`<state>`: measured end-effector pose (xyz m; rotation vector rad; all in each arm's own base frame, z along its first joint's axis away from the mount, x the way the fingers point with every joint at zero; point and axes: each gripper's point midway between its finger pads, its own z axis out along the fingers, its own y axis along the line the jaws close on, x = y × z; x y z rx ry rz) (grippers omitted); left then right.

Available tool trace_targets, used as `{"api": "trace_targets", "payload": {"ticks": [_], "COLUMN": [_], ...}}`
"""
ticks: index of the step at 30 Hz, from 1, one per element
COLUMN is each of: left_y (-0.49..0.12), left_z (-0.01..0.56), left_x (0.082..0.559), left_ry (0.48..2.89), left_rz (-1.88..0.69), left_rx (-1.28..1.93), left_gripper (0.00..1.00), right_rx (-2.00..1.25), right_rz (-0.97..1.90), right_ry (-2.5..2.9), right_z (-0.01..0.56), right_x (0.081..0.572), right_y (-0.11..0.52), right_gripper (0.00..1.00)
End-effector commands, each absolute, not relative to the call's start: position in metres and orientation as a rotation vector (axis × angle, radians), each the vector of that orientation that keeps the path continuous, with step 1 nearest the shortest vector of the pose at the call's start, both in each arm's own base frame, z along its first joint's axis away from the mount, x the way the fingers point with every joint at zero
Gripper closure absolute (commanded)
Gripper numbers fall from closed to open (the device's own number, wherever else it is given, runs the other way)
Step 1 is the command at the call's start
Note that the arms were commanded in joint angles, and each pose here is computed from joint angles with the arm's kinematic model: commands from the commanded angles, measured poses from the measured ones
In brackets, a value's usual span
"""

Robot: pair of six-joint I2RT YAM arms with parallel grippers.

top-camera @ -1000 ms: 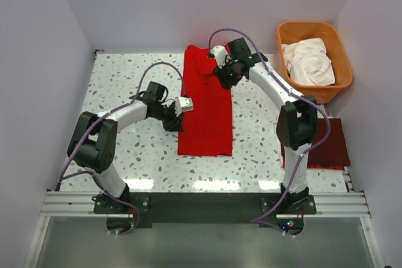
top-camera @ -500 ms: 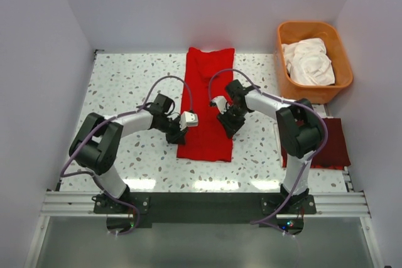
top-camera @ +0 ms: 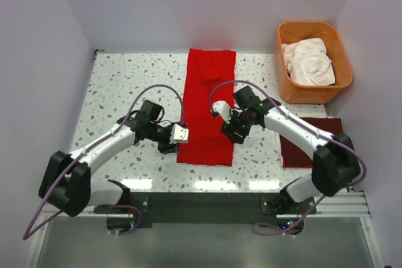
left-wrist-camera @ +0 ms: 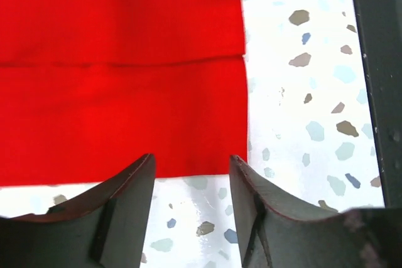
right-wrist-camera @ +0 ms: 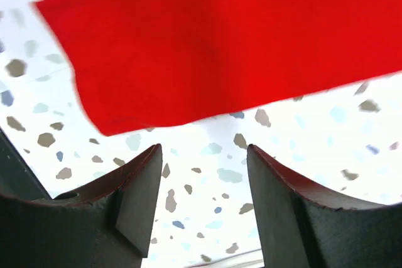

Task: Fold and stack the t-shirts
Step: Fold the tshirt

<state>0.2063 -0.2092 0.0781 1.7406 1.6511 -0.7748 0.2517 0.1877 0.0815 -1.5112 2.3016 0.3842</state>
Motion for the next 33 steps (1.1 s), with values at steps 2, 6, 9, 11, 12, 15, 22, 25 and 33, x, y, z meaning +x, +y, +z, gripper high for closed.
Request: {"api": "trace_targets", "payload": {"ticks": [2,6,9,11,12,15,22,25,33], "left_y": [-0.207,-0.203,-0.201,-0.201,-0.200,-0.201,-0.202,-0.197,-0.197], "left_z": [0.078,0.061,0.047,0.041,0.036,0.028,0.014,0.004,-0.001], "left_x": [0.174,0.170,0.166,0.168,0.167,0.169,0.168,0.167,0.178], "left_ry": [1.363,1.253,1.227,1.209,1.217,1.218,1.268,1.327,1.409], "left_rz": [-0.806,-0.781,-0.782,-0.760,-0.759,-0.741,-0.748,-0.755,-0.726], "left_rx": [1.920,2.020,2.054,2.076,2.078,2.092,2.115,2.133,2.102], "left_gripper": [0.43,0.41,0.40,0.39,0.39,0.39,0.41,0.43,0.49], "right_rx": [-1.757,-1.903,-1.972,-1.997,-2.009,-2.040,-2.149,-2.180,-2.172], "right_rz": [0.404,0.396,0.368,0.346,0.331,0.299,0.272,0.225,0.175], "right_ry": [1.941,1.779,1.721,1.702,1.701,1.706,1.713,1.744,1.778], "right_z": [0.096,0.079,0.063,0.053,0.050,0.039,0.013,0.000,-0.012], "right_x": [0.219,0.188,0.178,0.176,0.176,0.178,0.165,0.165,0.167], "right_y": [0.216,0.229,0.232,0.234,0.234,0.232,0.217,0.205,0.198], "right_gripper": [0.39,0.39,0.37,0.36,0.36,0.36,0.46,0.48,0.72]}}
